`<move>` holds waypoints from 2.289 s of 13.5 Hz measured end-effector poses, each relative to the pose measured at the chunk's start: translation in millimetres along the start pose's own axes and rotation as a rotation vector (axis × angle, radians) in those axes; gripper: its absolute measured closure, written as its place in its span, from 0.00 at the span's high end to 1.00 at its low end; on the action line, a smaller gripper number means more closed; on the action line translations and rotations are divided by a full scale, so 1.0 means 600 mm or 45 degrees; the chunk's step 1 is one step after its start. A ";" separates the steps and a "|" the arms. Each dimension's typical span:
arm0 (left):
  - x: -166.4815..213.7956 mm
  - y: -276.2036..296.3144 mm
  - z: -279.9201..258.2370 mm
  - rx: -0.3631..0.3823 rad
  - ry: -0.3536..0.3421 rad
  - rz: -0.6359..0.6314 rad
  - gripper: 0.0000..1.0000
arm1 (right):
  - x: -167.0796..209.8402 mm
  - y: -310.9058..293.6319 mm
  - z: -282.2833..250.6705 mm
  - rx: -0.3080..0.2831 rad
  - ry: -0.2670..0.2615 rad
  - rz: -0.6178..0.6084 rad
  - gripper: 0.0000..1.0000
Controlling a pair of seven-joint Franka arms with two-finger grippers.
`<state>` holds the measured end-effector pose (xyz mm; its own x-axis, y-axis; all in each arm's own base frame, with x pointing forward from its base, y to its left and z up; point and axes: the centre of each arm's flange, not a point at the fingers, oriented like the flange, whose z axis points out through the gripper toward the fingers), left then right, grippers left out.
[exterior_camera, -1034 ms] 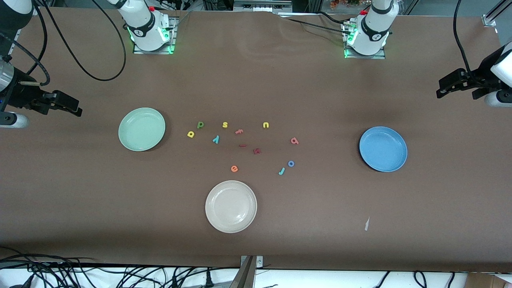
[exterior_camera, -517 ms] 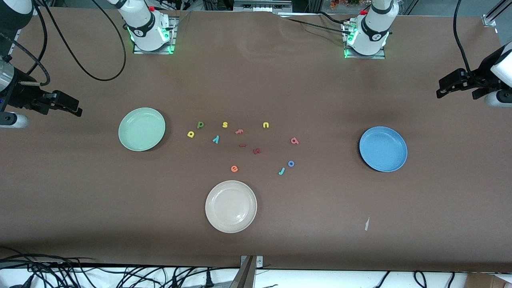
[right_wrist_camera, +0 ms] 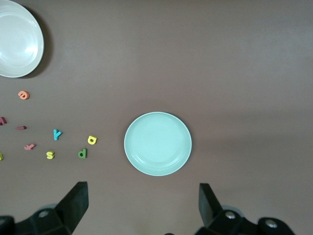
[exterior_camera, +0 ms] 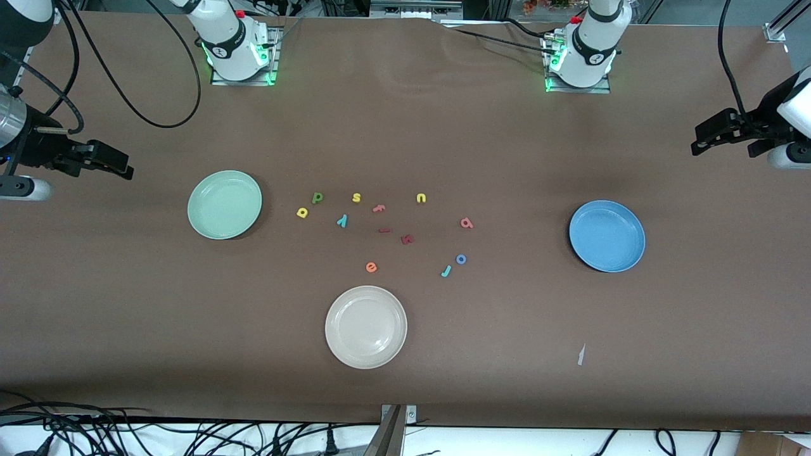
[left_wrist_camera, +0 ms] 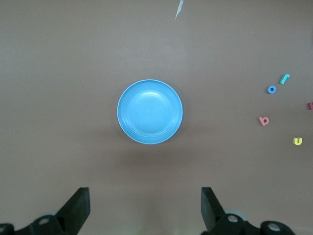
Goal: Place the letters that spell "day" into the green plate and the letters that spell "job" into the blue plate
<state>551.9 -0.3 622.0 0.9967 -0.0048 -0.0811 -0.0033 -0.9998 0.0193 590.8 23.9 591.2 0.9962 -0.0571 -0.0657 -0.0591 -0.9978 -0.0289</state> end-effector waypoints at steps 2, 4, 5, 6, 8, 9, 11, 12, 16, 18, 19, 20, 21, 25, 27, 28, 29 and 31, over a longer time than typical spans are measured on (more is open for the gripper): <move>0.000 0.000 0.000 0.000 -0.001 0.000 1.00 | 0.000 0.000 0.000 0.000 -0.001 0.000 1.00; 0.000 0.000 0.000 0.000 -0.001 0.000 1.00 | 0.000 -0.001 0.000 0.000 -0.003 -0.001 1.00; 0.000 0.000 0.000 0.000 -0.001 0.000 1.00 | -0.001 -0.003 0.001 -0.002 -0.004 -0.005 1.00; 0.000 0.001 0.000 0.000 -0.001 0.000 1.00 | -0.002 -0.010 0.001 -0.005 -0.003 -0.014 1.00; 0.000 0.008 0.000 0.001 -0.001 -0.006 1.00 | -0.003 -0.021 0.001 -0.011 -0.004 -0.029 1.00; 0.000 0.010 0.000 0.001 -0.001 -0.010 1.00 | -0.003 -0.021 0.002 -0.011 -0.005 -0.029 1.00; 0.000 0.012 0.000 0.001 0.000 -0.014 1.00 | -0.003 -0.021 0.002 -0.012 -0.005 -0.029 1.00; 0.000 0.012 0.000 0.001 0.000 -0.014 1.00 | -0.003 -0.021 0.002 -0.012 -0.005 -0.029 1.00; 0.000 0.012 0.000 0.001 0.000 -0.015 1.00 | -0.003 -0.021 0.002 -0.012 -0.006 -0.029 1.00; 0.000 0.012 0.000 0.001 0.000 -0.015 1.00 | -0.004 -0.020 0.003 -0.013 -0.011 -0.029 1.00; 0.000 0.012 0.000 0.001 0.000 -0.015 1.00 | -0.005 -0.021 0.007 -0.014 -0.023 -0.029 1.00; 0.000 0.012 0.000 0.001 0.000 -0.015 1.00 | -0.005 -0.023 0.015 -0.016 -0.041 -0.032 1.00; 0.000 0.012 0.000 0.001 0.000 -0.015 1.00 | -0.005 -0.031 0.027 -0.018 -0.060 -0.043 1.00; 0.000 0.012 0.000 0.001 -0.001 -0.015 1.00 | -0.004 -0.060 0.080 -0.028 -0.099 -0.071 1.00; 0.000 0.012 0.000 0.001 -0.001 -0.015 1.00 | -0.002 -0.089 0.119 -0.033 -0.089 -0.034 1.00; 0.000 0.012 0.000 0.001 -0.001 -0.015 1.00 | -0.005 -0.116 0.143 -0.037 -0.083 0.001 1.00; 0.000 0.013 0.000 0.001 -0.001 -0.015 1.00 | -0.010 -0.145 0.168 -0.041 -0.076 0.044 1.00; 0.000 0.013 0.000 0.001 -0.001 -0.014 1.00 | -0.025 -0.198 0.225 -0.043 -0.056 0.139 1.00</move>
<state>551.8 -8.3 622.2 0.9966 0.0061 -0.0820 0.0076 -0.9998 0.0174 574.4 147.9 461.0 0.9801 -0.1649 -0.1105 -0.1644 -0.9863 0.0143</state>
